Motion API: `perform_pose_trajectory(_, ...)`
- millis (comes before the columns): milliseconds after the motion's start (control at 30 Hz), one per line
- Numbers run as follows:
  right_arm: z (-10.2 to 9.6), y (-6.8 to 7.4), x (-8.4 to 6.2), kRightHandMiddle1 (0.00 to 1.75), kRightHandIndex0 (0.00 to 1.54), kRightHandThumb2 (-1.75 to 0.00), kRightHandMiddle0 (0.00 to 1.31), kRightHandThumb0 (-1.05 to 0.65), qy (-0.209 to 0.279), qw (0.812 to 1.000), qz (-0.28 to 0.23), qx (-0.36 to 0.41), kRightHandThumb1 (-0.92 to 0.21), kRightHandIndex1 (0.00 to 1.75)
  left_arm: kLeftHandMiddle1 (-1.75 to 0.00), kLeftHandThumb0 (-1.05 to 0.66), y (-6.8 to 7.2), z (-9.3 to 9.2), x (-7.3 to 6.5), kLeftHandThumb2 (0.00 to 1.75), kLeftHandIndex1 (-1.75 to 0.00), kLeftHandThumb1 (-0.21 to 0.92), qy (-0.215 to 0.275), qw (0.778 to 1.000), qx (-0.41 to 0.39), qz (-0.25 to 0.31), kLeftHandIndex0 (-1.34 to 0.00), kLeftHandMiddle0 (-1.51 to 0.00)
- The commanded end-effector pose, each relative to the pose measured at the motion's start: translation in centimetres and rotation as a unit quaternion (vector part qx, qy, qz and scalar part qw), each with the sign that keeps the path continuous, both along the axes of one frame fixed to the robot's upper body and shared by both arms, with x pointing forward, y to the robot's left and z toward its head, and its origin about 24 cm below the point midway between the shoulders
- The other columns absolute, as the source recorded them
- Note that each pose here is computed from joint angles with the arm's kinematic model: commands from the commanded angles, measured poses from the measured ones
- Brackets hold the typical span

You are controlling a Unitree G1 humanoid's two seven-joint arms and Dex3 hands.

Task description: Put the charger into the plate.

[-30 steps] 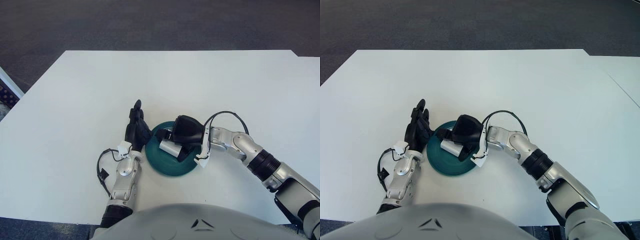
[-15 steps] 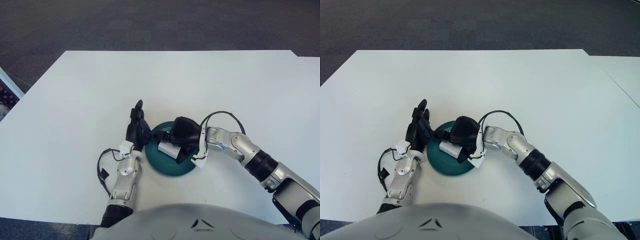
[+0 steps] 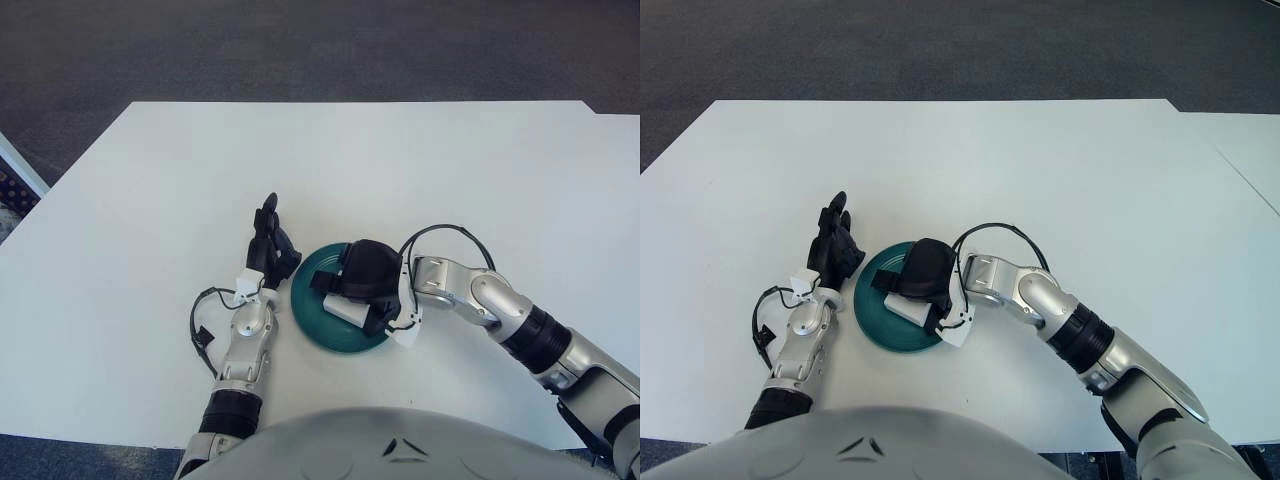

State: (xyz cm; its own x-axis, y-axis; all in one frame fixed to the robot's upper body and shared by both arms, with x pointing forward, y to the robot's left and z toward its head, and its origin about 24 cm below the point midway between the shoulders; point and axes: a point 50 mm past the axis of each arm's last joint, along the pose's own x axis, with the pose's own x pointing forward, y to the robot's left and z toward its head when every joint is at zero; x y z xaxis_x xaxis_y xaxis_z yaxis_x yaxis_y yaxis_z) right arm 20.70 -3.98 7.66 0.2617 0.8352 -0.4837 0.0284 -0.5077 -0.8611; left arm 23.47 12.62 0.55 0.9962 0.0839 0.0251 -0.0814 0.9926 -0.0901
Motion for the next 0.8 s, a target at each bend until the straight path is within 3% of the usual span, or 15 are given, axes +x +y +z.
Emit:
perform_pose_trajectory(0,-1.6,-1.4,-0.5,0.61,0.18,-0.95,0.03,-0.95,-0.002,0.988,-0.022,-0.150,-0.92,0.68,0.00,-1.05,0.2,-3.2,-1.2,1.10,-0.40,0.92,0.087,0.996,0.017,0.021,0.00,-0.13)
perform_pose_trajectory(100,-1.1,-1.0,-0.3,0.30,0.13,-1.03,0.01,-0.99,0.002,0.987,-0.019,-0.160,-0.92,0.23,0.00,-1.05,-0.3,-3.0,-0.9,1.10,-0.40,0.92,0.081,0.997,0.015,0.009,0.00,-0.12)
perform_pose_trajectory(200,-0.2,-0.8,-0.2,0.11,0.07,-1.07,0.00,-1.03,0.016,0.990,-0.020,-0.137,-0.92,0.08,0.00,-1.05,-0.3,-2.9,-0.8,1.10,-0.39,0.92,0.078,0.997,0.010,-0.006,0.00,-0.11)
perform_pose_trajectory(400,0.2,-0.9,-0.2,0.01,0.01,-1.04,0.00,-1.05,0.073,0.995,-0.039,-0.057,-0.92,0.01,0.00,-1.03,0.6,-3.1,-0.6,1.10,-0.33,0.92,0.087,0.996,-0.009,-0.006,0.00,-0.09)
perform_pose_trajectory(533,-0.4,-2.0,-0.6,0.00,0.00,-1.03,0.00,-1.05,0.098,0.994,-0.046,-0.003,-0.92,0.00,0.00,-1.03,2.0,-4.9,-0.4,1.11,-0.29,0.92,0.129,0.991,-0.026,0.015,0.00,-0.08)
perform_pose_trajectory(767,-1.0,-2.3,-0.2,0.00,0.00,-1.02,0.00,-1.05,0.103,0.992,-0.044,0.061,-0.92,0.00,0.00,-1.02,2.0,-5.4,-0.1,1.12,-0.22,0.92,0.150,0.986,-0.041,0.053,0.00,-0.08)
